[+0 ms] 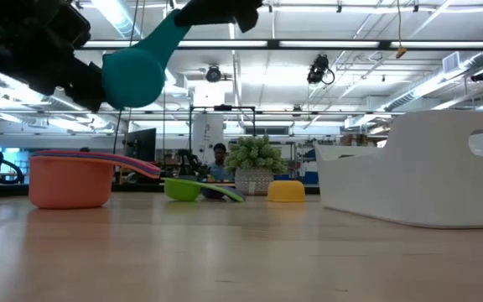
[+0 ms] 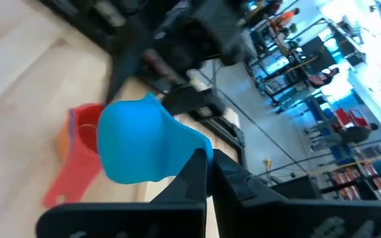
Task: Nest measuring cups in basket
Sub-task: Stack the light blue measuring cup into the red measuring cup
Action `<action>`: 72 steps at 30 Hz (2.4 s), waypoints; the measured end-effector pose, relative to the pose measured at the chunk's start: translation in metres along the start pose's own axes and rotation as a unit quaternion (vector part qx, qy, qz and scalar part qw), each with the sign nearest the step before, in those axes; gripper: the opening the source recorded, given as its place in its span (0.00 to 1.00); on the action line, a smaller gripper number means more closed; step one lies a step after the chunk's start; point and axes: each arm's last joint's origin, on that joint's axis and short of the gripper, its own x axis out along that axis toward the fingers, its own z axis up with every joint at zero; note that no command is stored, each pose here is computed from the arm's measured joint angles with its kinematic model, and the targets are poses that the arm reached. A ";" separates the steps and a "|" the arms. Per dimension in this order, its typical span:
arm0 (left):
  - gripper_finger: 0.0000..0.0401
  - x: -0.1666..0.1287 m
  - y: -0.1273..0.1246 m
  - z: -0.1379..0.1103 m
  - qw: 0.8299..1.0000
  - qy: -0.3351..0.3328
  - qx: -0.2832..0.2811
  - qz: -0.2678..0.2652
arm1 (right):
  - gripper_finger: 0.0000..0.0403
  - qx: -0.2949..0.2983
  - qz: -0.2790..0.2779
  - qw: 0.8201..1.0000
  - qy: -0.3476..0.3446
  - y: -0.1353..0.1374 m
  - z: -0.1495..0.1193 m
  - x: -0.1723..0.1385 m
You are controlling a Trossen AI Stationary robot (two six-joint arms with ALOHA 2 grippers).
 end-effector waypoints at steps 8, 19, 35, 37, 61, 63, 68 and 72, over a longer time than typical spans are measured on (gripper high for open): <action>0.54 0.006 -0.002 0.001 1.000 -0.009 0.017 -0.017 | 0.02 0.011 0.007 1.000 -0.015 -0.009 -0.005 0.007; 0.27 0.006 -0.003 0.003 0.999 -0.021 0.043 -0.020 | 0.04 0.001 0.009 1.000 -0.005 -0.007 -0.007 0.008; 0.11 0.006 -0.003 0.000 0.999 -0.007 0.041 -0.030 | 0.13 -0.002 0.023 1.000 0.001 -0.002 -0.006 0.005; 0.07 0.006 -0.002 -0.001 0.999 -0.003 0.041 -0.018 | 0.15 0.005 0.029 1.000 -0.001 0.000 -0.006 0.005; 0.03 -0.008 -0.012 0.025 0.967 0.221 0.108 -0.065 | 0.39 0.059 0.030 0.992 0.107 0.018 -0.011 -0.019; 0.03 -0.008 -0.014 0.024 0.963 0.223 0.137 -0.067 | 0.39 0.071 0.035 0.990 0.116 0.021 -0.012 -0.021; 0.03 -0.001 -0.020 0.014 0.947 0.260 0.167 -0.086 | 0.39 0.080 0.042 0.988 0.123 0.025 -0.011 -0.024; 0.03 0.005 -0.023 0.005 0.936 0.295 0.173 -0.085 | 0.39 0.080 0.043 0.988 0.122 0.026 -0.011 -0.025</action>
